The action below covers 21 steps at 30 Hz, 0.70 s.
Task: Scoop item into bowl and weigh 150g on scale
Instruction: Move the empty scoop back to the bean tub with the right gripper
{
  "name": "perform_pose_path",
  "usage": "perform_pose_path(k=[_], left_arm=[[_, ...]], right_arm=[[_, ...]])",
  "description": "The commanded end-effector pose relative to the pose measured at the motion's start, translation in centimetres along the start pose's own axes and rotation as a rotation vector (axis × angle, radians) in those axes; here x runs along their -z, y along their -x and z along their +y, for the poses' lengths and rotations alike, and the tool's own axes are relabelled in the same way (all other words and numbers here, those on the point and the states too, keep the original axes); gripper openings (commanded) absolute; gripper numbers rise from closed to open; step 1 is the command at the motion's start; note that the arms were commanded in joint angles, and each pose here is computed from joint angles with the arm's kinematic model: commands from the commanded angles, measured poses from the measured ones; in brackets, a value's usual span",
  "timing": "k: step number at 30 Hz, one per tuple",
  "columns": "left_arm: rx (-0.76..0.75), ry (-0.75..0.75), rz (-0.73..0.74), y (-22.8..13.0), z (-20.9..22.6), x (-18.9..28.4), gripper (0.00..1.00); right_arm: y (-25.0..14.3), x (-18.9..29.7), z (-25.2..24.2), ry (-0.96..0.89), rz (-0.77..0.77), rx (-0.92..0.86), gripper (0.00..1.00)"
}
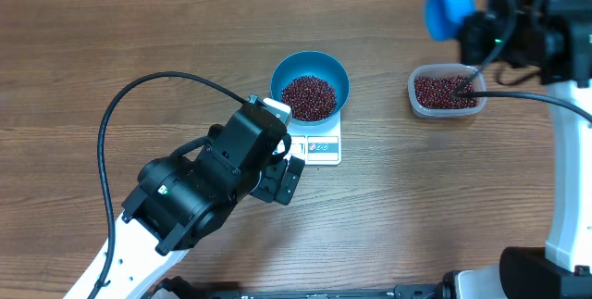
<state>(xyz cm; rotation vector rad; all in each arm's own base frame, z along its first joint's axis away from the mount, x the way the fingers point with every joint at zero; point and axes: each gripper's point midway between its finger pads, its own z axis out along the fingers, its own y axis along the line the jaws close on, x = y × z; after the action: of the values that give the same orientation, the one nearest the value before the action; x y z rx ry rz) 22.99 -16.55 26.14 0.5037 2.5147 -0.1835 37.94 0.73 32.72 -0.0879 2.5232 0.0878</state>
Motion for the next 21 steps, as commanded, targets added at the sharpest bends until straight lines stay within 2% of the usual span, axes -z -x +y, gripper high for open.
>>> perform_pose_path(k=[1, 6, 7, 11, 21], left_arm=[[-0.01, 0.006, -0.035, 0.7, 0.3, 0.8, 1.0], [-0.01, 0.006, -0.034, 0.7, 0.3, 0.8, 1.0], [-0.01, 0.006, -0.034, 0.7, 0.3, 0.8, 1.0], [-0.01, 0.006, -0.034, 0.7, 0.3, 0.8, 1.0], [-0.01, 0.005, -0.035, 0.7, 0.3, 0.8, 1.0]], right_arm=[[-1.3, -0.3, -4.1, -0.22, 0.055, -0.098, 0.04], [-3.6, -1.7, -5.3, -0.342, 0.146, -0.135, 0.04], [-5.1, -3.0, -5.5, -0.381, 0.199, -0.141, 0.04], [-7.1, -5.3, -4.9, -0.42, 0.258, -0.12, 0.04], [-9.3, -9.1, -4.0, -0.513, 0.339, -0.047, 0.04]])
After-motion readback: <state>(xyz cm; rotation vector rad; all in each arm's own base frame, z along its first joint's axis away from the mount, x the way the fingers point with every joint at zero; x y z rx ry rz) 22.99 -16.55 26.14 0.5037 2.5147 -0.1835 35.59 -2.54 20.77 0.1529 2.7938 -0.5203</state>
